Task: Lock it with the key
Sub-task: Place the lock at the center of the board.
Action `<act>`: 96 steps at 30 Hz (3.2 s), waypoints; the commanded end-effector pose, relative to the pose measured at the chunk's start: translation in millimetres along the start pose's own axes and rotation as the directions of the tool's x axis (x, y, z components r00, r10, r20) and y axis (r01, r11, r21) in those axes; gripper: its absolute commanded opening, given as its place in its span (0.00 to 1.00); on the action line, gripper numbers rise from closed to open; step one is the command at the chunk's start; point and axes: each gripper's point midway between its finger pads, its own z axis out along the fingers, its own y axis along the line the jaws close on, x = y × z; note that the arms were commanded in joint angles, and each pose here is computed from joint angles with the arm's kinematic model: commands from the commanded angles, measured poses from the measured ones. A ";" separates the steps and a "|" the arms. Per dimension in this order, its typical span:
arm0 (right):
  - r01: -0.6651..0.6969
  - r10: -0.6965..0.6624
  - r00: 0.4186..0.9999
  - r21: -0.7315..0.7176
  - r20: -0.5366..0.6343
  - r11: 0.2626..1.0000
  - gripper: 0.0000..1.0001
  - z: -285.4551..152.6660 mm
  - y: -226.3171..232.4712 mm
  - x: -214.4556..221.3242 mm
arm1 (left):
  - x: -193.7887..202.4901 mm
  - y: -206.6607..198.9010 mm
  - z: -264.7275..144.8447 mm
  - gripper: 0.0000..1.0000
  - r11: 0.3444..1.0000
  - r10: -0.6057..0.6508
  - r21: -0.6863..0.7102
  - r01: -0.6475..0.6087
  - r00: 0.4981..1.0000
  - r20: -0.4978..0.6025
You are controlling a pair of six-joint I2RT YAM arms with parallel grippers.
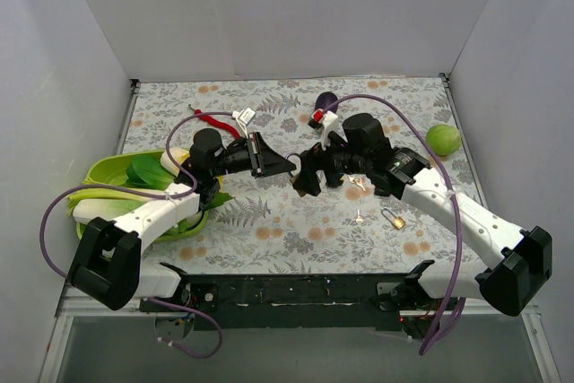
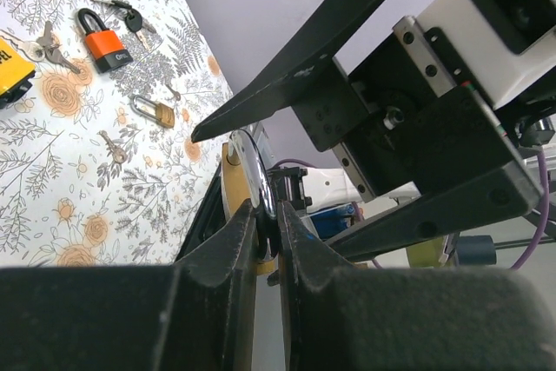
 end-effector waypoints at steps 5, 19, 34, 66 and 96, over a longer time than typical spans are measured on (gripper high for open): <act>0.005 -0.005 1.000 0.038 -0.011 0.999 0.96 5.3 -2.6 5.2 | -16.1 -20.2 2.4 0.00 0.998 0.034 0.051 -0.037 0.998 0.059; -0.011 0.013 1.000 0.066 -0.026 0.998 0.88 15.6 -7.8 6.9 | -18.4 -12.0 6.9 0.00 1.000 -0.011 0.018 0.010 0.997 0.077; -0.048 0.053 0.997 0.098 -0.048 0.994 0.07 15.4 -12.2 15.7 | -13.0 5.9 7.4 0.23 0.996 -0.062 -0.053 0.067 0.994 0.085; -0.364 0.624 0.753 0.657 -0.209 0.660 0.01 12.2 -96.6 158.6 | -67.9 30.7 -49.9 0.98 0.958 0.040 -0.281 0.049 0.953 0.302; -0.313 0.679 0.691 0.744 -0.248 0.590 0.42 31.2 -115.9 185.1 | -72.9 42.6 -81.7 0.98 0.949 0.014 -0.302 0.093 0.942 0.335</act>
